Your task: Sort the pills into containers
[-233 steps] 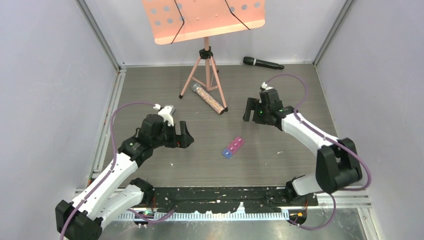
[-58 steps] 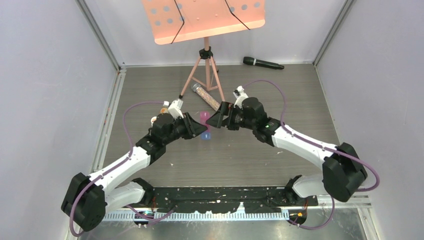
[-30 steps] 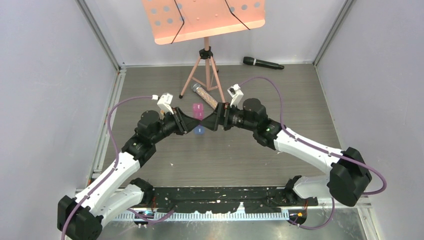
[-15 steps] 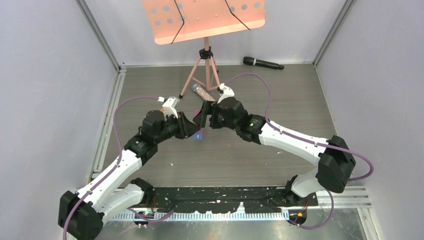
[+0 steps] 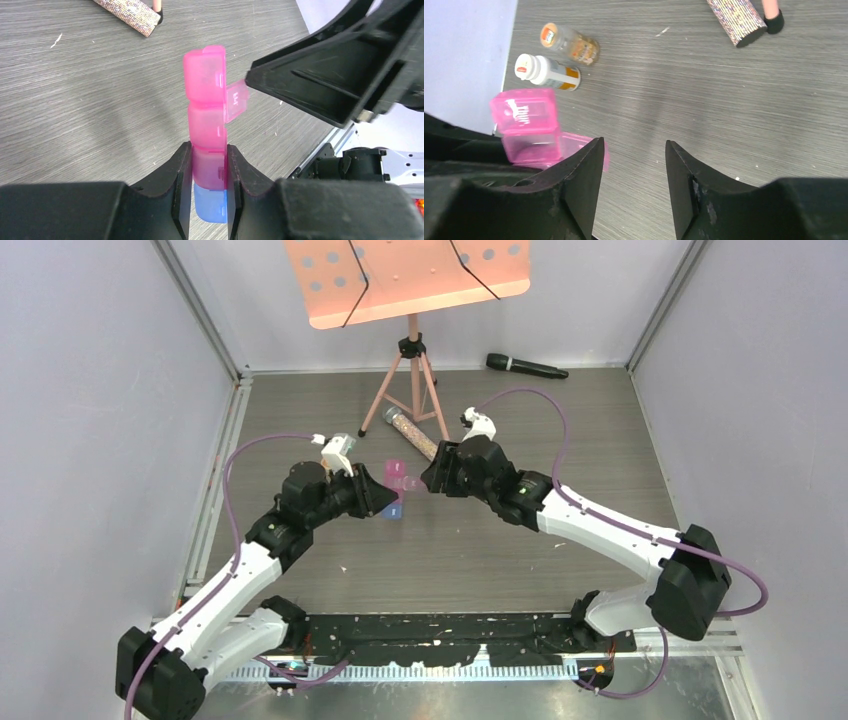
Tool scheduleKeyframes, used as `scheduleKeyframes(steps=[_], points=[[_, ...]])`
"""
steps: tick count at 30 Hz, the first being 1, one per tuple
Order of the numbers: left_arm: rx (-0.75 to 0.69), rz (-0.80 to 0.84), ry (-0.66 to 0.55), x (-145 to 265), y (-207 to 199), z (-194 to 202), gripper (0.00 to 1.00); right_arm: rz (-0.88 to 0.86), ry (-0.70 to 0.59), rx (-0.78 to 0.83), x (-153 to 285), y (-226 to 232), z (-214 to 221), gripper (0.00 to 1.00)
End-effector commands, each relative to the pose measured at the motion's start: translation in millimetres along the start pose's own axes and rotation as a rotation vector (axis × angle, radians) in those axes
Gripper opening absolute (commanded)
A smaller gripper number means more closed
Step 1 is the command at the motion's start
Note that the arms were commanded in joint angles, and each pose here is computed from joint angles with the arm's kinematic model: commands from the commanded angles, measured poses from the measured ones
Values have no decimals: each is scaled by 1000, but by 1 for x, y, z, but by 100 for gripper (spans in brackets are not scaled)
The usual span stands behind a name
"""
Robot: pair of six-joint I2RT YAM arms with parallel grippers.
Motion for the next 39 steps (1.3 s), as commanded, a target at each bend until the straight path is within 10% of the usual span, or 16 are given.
scheduleKeyframes(steps=[1,9,20,28,33,39], points=[[-18,126,-34,6,-24,-13,0,22,2,6,-7,-8,6,53],[-5,146,-31,9,-28,-12,0,-78,-26,-28,-13,-14,6,57],[18,86,-39,3,-20,-12,0,-250,-201,12,38,-49,-2,99],[25,130,-5,3,-28,-13,0,-568,-256,27,43,-18,-16,98],[29,154,-5,4,-30,-12,0,-628,-180,1,22,-11,-16,65],[35,163,6,3,-31,-12,0,-703,-167,-34,14,-4,-15,52]])
Point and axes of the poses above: each gripper's point midway between its finger pads, its own x axis back along the fingers, its own y axis along the line the jaws close on, z = x × y, the point moved 8 cm from there along x, back along the fingers, and after that the axes turned 15 degrees about x, right-handed, at the moved point
